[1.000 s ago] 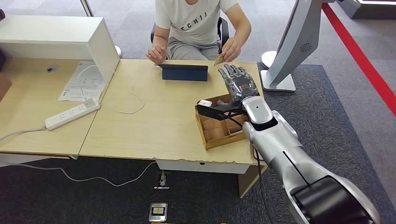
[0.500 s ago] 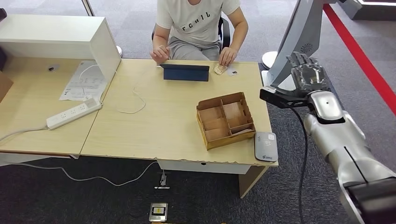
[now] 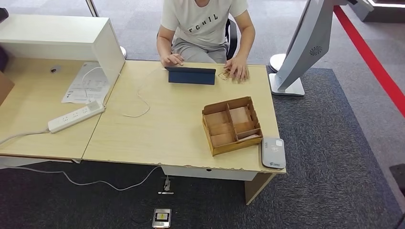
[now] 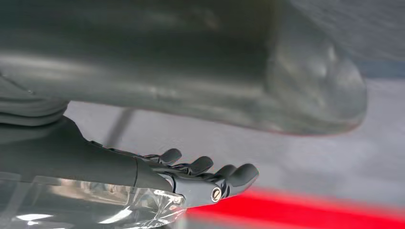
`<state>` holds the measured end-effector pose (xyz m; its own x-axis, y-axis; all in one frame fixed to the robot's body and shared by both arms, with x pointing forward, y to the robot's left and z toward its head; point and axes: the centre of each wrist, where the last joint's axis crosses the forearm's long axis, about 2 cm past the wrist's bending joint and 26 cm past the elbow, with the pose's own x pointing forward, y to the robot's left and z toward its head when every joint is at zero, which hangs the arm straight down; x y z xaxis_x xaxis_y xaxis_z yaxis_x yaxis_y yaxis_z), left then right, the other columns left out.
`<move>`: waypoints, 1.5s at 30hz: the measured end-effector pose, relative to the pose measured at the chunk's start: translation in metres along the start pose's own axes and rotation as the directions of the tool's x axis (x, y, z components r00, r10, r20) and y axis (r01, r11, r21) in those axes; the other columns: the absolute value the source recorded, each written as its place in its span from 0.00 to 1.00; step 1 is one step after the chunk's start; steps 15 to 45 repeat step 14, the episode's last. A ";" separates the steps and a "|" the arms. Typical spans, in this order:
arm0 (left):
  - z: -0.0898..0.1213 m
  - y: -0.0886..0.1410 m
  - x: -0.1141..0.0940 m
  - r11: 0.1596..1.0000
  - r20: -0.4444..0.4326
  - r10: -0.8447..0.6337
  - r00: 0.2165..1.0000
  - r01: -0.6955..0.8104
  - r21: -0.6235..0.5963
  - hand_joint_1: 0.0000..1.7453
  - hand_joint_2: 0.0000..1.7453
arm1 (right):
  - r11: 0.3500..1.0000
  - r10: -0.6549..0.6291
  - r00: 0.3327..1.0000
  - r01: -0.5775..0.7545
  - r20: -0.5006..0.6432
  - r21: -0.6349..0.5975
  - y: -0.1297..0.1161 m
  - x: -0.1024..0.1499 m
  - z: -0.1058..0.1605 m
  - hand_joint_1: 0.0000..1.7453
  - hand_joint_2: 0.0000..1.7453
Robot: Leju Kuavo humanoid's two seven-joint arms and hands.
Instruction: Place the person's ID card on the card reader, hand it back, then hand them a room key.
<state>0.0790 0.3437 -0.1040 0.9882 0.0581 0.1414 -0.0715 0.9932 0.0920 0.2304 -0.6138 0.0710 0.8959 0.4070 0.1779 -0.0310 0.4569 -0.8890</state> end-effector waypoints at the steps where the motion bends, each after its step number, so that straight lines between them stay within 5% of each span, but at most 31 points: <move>1: 0.000 0.000 0.000 1.000 0.019 -0.010 1.000 0.010 0.003 0.00 0.00 | 0.999 -0.029 0.997 0.032 -0.072 0.038 0.017 -0.024 0.005 0.00 0.00; 6: 0.000 0.000 0.003 0.998 0.106 -0.059 0.993 0.056 0.024 0.00 0.00 | 0.975 -0.082 0.915 0.156 -0.395 0.159 0.102 -0.086 0.046 0.00 0.00; 11: 0.001 -0.006 0.009 0.993 0.118 -0.100 0.988 0.091 0.074 0.00 0.00 | 0.922 -0.124 0.811 0.307 -0.572 0.235 0.187 -0.084 0.106 0.00 0.00; 14: 0.001 -0.007 0.009 0.989 0.142 -0.108 0.984 0.092 0.112 0.00 0.00 | 0.902 -0.124 0.829 0.324 -0.545 0.287 0.214 -0.080 0.130 0.00 0.00; 45: 0.001 -0.007 0.009 0.989 0.142 -0.108 0.984 0.092 0.112 0.00 0.00 | 0.902 -0.124 0.829 0.324 -0.545 0.287 0.214 -0.080 0.130 0.00 0.00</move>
